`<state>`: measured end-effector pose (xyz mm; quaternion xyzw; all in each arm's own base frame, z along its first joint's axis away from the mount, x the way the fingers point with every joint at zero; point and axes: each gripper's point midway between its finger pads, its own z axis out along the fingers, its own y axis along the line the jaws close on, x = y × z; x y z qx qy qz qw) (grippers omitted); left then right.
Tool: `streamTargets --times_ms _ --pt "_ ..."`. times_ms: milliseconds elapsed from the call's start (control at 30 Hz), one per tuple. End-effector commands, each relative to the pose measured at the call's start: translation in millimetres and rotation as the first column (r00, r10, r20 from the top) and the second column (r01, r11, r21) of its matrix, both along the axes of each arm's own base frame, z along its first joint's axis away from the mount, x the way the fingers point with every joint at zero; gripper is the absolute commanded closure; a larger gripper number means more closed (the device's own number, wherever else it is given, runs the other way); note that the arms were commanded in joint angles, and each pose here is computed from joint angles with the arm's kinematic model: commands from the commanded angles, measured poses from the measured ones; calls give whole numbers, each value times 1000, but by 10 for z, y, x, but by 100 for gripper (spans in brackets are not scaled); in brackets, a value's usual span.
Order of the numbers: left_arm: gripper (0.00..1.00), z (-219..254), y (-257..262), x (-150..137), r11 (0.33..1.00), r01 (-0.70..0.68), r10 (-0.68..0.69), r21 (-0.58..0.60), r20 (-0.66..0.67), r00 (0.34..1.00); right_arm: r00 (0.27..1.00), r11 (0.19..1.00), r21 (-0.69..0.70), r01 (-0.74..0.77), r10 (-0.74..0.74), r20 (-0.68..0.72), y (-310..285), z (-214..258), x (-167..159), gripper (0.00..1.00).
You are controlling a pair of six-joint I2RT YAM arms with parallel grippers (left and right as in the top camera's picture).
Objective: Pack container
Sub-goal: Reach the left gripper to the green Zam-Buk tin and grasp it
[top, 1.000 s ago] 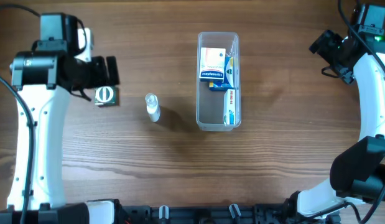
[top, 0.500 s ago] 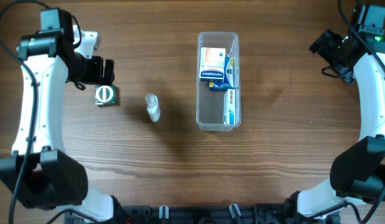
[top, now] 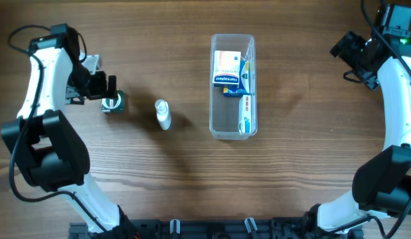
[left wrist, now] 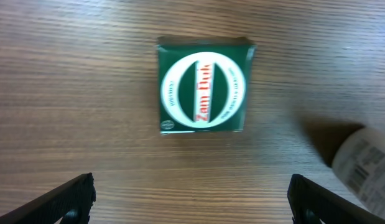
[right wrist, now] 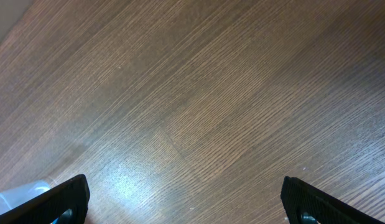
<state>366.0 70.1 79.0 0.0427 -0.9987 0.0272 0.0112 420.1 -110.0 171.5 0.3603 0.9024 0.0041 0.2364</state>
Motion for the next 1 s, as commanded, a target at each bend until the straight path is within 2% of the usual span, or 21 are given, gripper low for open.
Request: streamTargets --times_ms 0,267,367,467,867,967 --pt "0 -36 15 40 1000 -6 6 25 -3 1000 1000 1000 10 9 -9 4 1 -5 8 0" --pt "0 -311 -76 86 1000 2 -2 -4 -47 999 1000 1000 10 9 -9 4 1 -5 8 0" --pt "0 -367 -68 122 1000 1 -2 -2 -43 999 1000 1000 10 9 -9 3 1 -5 8 0" --pt "0 -417 -143 213 999 -1 0 -50 -13 1000 1000 1000 10 9 -9 4 1 -5 8 0" --pt "0 -441 -167 281 999 34 -34 7 2 999 1000 1000 10 9 -9 3 1 -5 8 0" --pt "0 -442 -139 319 1000 -1 0 21 15 1000 1000 1000 10 9 -9 4 1 -5 8 0"
